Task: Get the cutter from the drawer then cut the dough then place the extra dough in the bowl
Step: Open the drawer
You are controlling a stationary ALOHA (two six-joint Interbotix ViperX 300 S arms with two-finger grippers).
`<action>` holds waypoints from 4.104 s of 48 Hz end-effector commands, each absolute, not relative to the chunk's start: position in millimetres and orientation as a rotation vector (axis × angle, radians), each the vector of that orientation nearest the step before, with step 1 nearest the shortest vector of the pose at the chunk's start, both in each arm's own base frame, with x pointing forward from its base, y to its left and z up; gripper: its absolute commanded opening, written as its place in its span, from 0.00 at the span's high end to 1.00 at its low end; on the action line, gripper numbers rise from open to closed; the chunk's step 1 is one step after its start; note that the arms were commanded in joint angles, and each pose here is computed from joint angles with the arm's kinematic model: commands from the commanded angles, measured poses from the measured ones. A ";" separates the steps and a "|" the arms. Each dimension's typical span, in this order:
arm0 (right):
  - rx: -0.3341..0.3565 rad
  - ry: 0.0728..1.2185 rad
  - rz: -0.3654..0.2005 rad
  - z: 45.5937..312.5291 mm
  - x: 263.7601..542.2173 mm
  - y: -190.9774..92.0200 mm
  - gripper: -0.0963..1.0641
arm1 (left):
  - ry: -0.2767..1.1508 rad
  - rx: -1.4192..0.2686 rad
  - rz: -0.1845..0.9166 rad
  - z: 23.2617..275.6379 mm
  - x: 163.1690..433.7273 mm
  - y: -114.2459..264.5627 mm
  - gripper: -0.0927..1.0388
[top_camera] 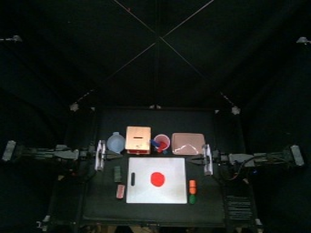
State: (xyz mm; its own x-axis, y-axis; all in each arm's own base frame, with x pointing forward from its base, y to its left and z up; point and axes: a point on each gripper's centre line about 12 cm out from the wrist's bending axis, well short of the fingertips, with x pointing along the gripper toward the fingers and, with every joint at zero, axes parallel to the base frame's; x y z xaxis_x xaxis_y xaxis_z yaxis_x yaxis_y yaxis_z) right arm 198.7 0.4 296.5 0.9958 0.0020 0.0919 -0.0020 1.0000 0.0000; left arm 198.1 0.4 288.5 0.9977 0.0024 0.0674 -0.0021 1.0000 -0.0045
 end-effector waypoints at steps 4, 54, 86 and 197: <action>0.014 -0.166 -0.018 316.0 206.5 -3.7 0.90 | -0.088 -0.048 0.017 284.9 207.5 2.5 0.96; 0.253 0.272 -0.312 331.5 412.6 -125.8 0.88 | 0.199 -0.885 0.354 195.1 229.9 17.6 0.20; 0.234 0.828 -0.342 256.3 496.5 -193.9 0.88 | 0.277 -1.128 0.684 154.6 263.3 42.2 0.19; 0.234 0.953 -0.328 222.6 501.9 -193.2 0.88 | 0.481 -1.311 0.740 116.6 308.3 -14.2 0.42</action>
